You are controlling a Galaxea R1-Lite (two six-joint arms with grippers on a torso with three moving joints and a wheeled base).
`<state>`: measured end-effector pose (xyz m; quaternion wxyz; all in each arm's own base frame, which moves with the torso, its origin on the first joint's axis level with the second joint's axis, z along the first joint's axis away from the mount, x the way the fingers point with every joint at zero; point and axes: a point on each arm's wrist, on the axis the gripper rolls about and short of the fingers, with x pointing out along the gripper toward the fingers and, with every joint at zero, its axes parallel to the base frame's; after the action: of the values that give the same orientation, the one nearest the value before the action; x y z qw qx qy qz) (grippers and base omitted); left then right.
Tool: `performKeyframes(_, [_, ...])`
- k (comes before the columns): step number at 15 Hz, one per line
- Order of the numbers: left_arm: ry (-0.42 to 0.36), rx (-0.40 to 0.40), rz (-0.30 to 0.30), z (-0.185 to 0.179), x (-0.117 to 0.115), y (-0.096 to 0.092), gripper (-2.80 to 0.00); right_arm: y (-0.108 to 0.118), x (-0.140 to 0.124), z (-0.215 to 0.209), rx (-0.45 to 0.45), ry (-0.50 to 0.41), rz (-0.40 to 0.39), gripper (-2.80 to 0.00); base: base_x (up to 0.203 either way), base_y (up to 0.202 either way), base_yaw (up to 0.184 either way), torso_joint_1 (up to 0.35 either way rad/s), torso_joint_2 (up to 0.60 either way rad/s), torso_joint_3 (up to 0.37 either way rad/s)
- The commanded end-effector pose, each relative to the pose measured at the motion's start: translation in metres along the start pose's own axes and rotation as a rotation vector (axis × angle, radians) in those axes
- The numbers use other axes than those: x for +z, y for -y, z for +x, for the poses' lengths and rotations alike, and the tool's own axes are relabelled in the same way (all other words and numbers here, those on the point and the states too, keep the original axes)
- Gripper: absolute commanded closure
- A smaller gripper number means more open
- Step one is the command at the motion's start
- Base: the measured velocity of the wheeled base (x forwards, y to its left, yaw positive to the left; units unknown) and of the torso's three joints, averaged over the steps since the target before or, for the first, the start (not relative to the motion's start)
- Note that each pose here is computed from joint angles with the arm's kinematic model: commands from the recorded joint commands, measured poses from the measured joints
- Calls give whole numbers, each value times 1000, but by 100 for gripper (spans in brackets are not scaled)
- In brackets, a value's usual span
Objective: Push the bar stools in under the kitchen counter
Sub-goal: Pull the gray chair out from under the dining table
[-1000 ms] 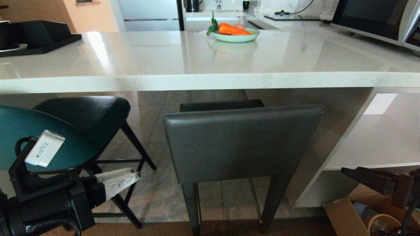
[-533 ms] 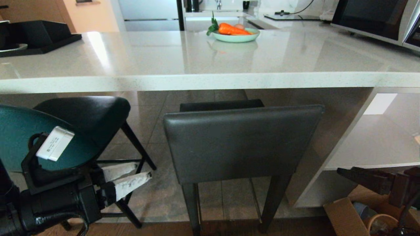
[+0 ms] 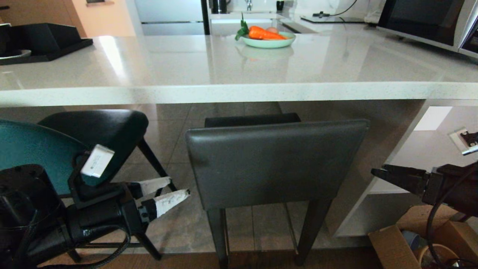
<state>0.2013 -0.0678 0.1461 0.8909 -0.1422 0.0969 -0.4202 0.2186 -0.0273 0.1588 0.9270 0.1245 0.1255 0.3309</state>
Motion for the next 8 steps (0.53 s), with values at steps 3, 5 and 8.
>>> performKeyframes(3, [-1, 35, -29, 21, -23, -35, -280, 23, -15, 18, 72, -36, 37, -280, 0, 0, 0, 0, 0, 0])
performKeyframes(5, [-36, 47, -71, 29, -39, -43, -280, 35, -19, 29, 96, -25, 16, -280, 0, 0, 0, 0, 0, 0])
performKeyframes(8, [-49, 16, -84, 36, -42, -39, -280, 48, -20, 45, 145, 8, -41, -280, 0, 0, 0, 0, 0, 0])
